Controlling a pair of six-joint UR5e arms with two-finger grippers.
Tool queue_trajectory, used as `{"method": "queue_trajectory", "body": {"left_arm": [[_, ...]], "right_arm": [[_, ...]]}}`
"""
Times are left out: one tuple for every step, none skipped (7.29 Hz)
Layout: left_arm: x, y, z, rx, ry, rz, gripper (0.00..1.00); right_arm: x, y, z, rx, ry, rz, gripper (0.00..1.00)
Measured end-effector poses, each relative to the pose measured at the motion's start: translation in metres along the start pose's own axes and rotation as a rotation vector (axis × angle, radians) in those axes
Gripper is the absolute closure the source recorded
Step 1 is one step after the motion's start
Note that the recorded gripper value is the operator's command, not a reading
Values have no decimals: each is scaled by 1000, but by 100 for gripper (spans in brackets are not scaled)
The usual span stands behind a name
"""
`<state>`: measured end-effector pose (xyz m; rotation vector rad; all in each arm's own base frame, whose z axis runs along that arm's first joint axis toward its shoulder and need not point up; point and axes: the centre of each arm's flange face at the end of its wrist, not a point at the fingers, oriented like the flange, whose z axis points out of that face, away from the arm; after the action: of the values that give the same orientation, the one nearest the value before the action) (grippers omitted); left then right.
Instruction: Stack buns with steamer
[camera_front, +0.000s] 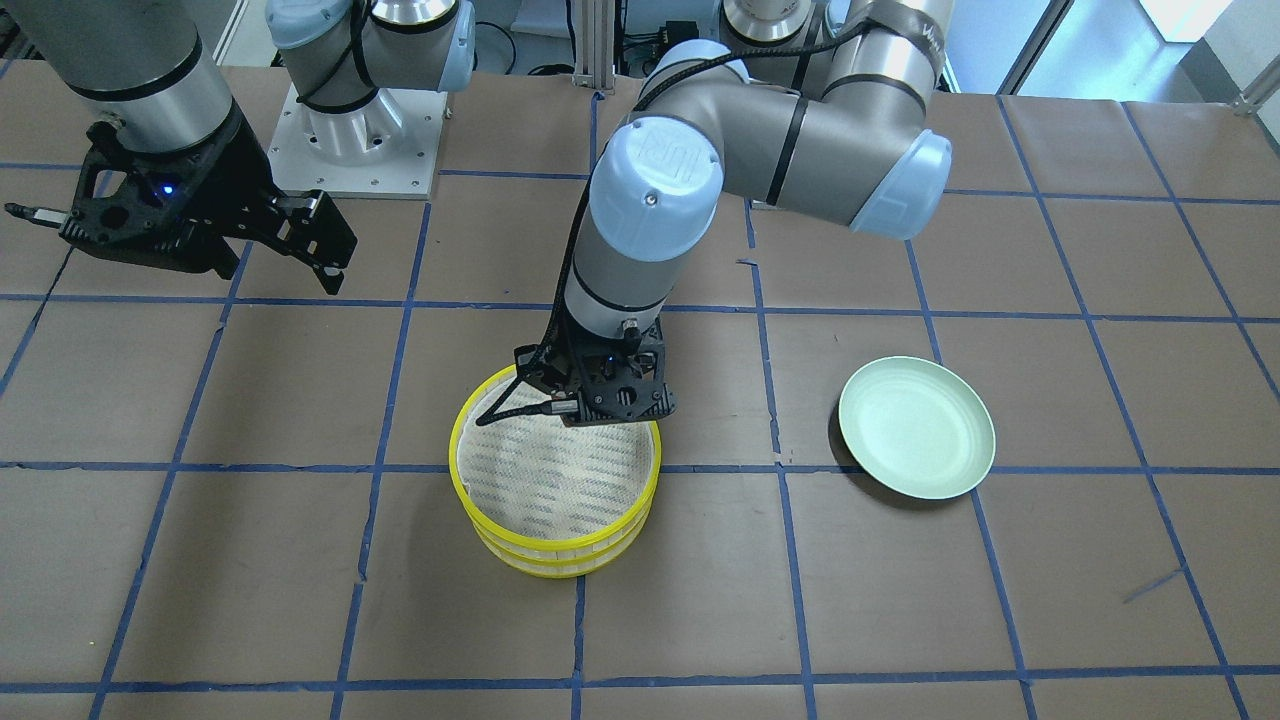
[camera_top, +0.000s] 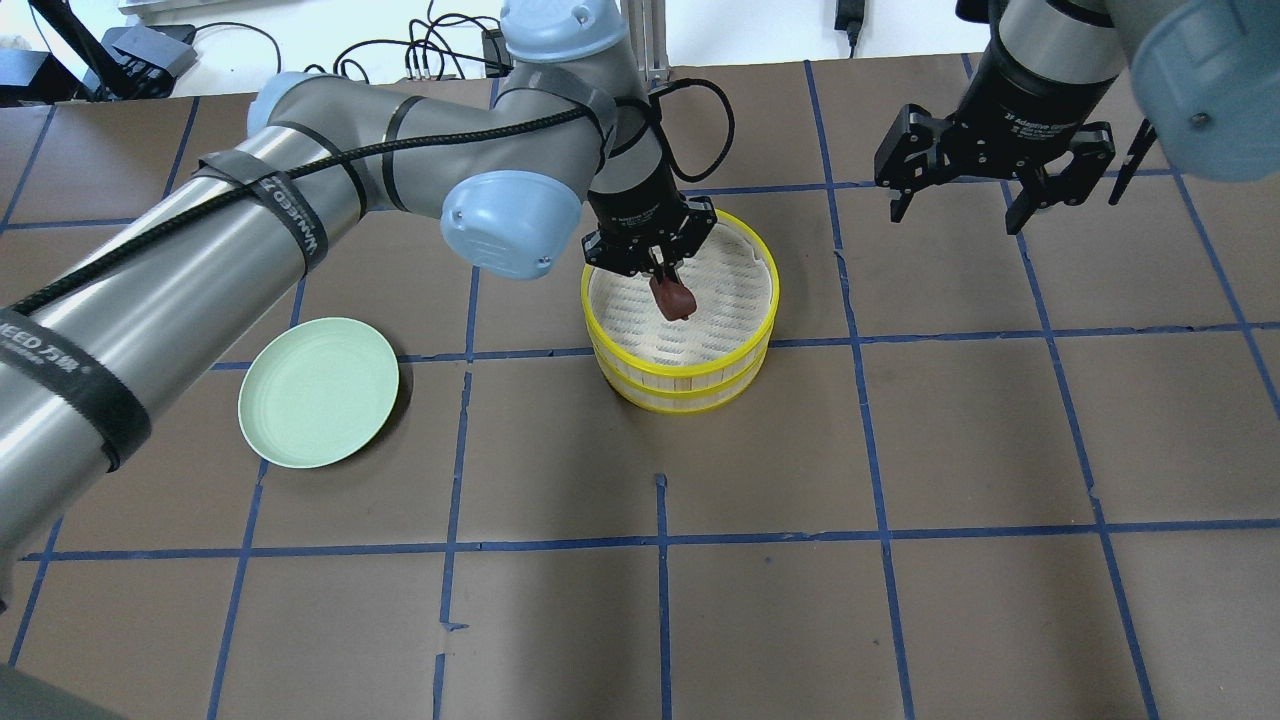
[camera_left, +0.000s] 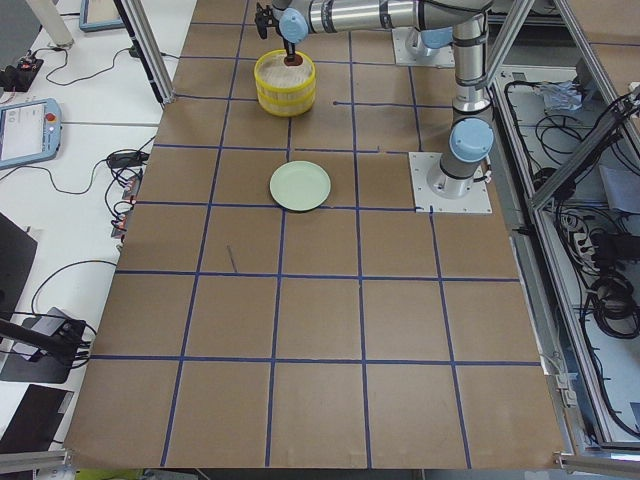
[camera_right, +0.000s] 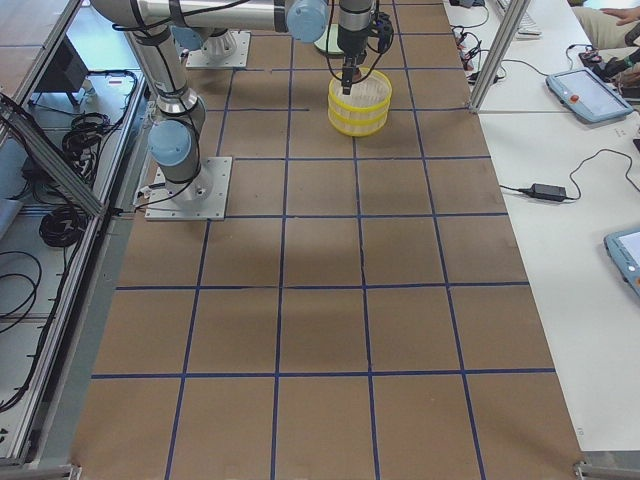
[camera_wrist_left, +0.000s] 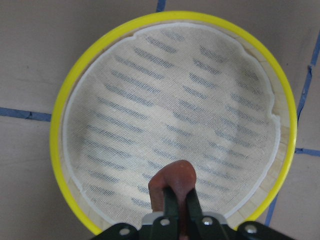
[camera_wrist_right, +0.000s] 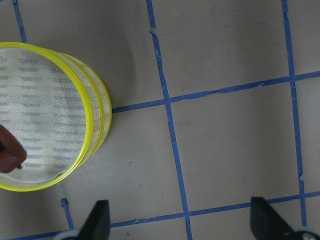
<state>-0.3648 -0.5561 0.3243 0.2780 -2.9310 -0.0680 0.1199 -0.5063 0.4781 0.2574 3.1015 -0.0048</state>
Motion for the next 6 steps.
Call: {"method": "queue_trajectory", "body": {"left_arm": [[5, 1, 11, 0, -1, 9, 17], [8, 3, 11, 6, 1, 17, 13], [10, 4, 3, 18, 7, 28, 11], [8, 7, -14, 34, 11, 46, 4], [-6, 5, -37, 51, -9, 70, 3], [-36, -3, -69, 61, -53, 96, 2]], "right_arm": [[0, 0, -1, 0, -4, -1, 0], [0, 0, -1, 1, -5, -1, 0], [0, 0, -2, 2, -5, 0, 0], [0, -1, -2, 3, -5, 1, 0], [0, 0, -2, 4, -5, 1, 0], [-1, 0, -2, 2, -4, -1, 0]]}}
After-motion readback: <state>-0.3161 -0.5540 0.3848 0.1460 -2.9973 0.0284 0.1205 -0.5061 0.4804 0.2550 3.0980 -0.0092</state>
